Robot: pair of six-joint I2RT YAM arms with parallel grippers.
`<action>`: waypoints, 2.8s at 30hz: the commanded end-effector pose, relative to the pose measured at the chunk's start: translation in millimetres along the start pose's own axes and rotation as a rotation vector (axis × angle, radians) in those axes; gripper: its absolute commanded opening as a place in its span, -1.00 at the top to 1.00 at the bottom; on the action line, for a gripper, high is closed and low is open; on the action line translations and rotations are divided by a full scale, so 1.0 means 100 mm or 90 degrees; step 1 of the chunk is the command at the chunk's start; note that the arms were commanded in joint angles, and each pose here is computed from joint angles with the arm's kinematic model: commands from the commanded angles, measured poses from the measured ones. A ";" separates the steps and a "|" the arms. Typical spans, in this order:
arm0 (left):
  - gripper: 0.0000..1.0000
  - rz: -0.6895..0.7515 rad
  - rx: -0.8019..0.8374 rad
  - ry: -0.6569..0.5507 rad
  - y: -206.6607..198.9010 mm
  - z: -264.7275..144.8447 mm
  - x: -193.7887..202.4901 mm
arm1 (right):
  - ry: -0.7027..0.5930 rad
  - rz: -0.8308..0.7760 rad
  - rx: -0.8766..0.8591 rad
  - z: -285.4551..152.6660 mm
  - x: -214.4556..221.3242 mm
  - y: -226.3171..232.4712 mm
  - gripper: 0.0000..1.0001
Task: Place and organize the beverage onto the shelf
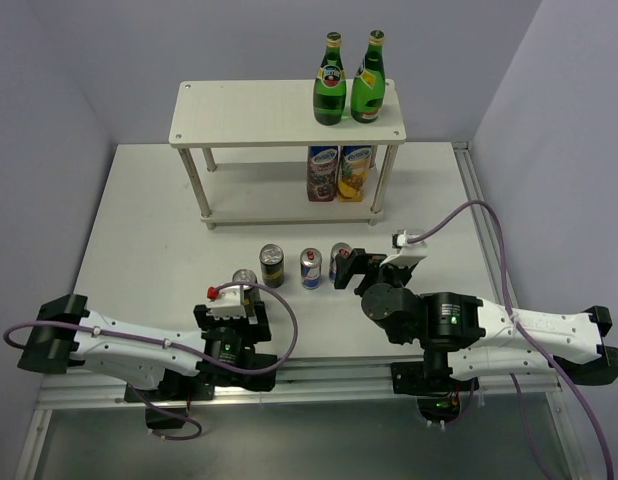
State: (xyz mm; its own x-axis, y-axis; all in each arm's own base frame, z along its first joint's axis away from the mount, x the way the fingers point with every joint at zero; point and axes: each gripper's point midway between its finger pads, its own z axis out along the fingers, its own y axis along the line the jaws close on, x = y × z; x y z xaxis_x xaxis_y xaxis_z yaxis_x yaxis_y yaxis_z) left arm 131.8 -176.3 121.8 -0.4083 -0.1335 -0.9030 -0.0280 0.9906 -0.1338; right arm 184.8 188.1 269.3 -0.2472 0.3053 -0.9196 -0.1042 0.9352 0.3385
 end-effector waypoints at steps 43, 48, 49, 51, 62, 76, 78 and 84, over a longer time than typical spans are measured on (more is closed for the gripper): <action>0.02 -0.100 -0.133 -0.076 0.10 1.02 -0.05 | 0.008 0.067 0.035 -0.09 0.25 -0.51 -1.00; 0.68 -0.119 -0.144 -0.096 0.17 0.91 -0.33 | 0.007 0.069 0.036 -0.08 0.26 -0.52 -1.00; 0.74 -0.106 -0.154 -0.105 0.21 0.85 -0.46 | 0.008 0.070 0.034 -0.09 0.26 -0.52 -1.00; 0.95 -0.132 -0.166 -0.127 0.24 0.79 -0.62 | 0.007 0.071 0.035 -0.09 0.25 -0.52 -1.00; 0.99 -0.069 -0.042 -0.243 0.06 0.88 -1.98 | 0.002 0.078 0.030 -0.11 0.21 -0.55 -1.00; 0.99 0.012 0.000 -0.212 -0.05 2.17 -2.26 | -0.004 0.107 0.044 -0.17 0.17 -0.81 -0.99; 0.99 0.006 -0.018 -0.226 0.05 2.25 -2.29 | -0.003 0.108 0.050 -0.18 0.20 -0.86 -0.99; 0.99 -0.013 -0.052 -0.257 0.18 2.52 -2.36 | -0.007 0.105 0.049 -0.17 0.25 -0.90 -0.99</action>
State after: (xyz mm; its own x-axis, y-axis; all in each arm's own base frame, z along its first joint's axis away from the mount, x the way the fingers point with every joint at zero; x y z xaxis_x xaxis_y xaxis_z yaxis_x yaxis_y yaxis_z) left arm 424.8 -125.7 160.1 -0.2470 -0.0452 -0.9680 -0.1240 0.9922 -0.0147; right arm 169.1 115.0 217.4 -0.2844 0.4349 -0.8544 -0.0091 0.8900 0.4560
